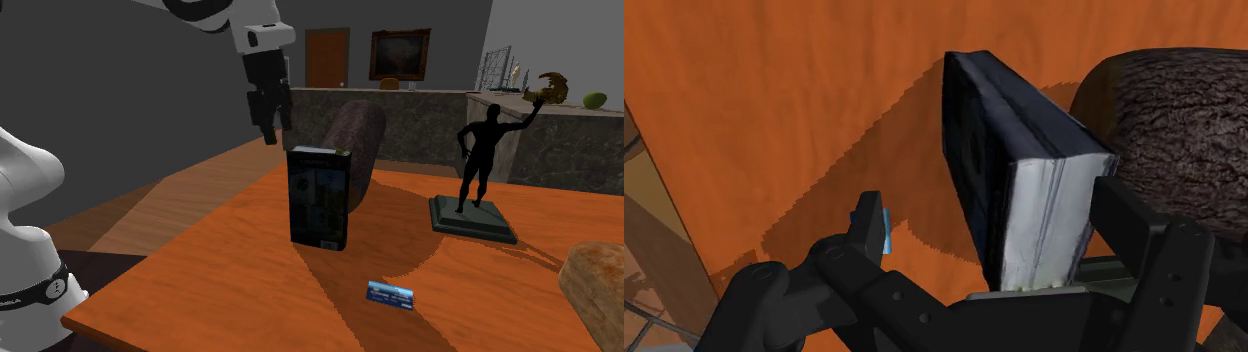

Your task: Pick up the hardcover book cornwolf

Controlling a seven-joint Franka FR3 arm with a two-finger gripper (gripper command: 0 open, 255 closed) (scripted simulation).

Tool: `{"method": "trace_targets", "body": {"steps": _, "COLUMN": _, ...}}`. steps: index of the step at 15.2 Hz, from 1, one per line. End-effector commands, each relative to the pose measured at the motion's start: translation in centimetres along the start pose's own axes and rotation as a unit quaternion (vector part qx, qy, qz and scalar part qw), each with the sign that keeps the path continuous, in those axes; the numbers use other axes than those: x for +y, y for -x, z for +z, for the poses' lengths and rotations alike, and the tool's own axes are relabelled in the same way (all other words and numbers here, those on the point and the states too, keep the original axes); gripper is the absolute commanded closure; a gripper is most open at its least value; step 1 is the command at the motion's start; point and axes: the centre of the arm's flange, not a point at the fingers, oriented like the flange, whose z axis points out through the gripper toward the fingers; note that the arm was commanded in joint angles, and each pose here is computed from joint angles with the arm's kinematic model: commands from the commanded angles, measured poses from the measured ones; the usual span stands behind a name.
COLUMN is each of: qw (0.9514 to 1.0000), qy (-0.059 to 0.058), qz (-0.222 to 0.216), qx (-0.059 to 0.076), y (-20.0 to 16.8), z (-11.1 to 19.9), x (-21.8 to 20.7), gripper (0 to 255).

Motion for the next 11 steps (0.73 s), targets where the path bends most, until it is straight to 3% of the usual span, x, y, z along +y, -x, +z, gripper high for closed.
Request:
{"method": "trace_targets", "body": {"steps": 1, "qw": 1.0, "qy": 0.004, "qz": -0.003, "qx": -0.002, "y": -1.4, "z": 1.3, "x": -1.9, "gripper": 0}}
{"method": "trace_targets", "body": {"steps": 5, "qw": 0.9999, "qy": 0.013, "qz": -0.008, "qx": -0.006, "y": -3.9, "z": 3.9, "x": -5.4, "gripper": 0}}
{"method": "trace_targets", "body": {"steps": 11, "qw": 0.9999, "qy": 0.013, "qz": -0.008, "qx": -0.006, "y": -3.4, "z": 7.0, "x": -5.1, "gripper": 0}}
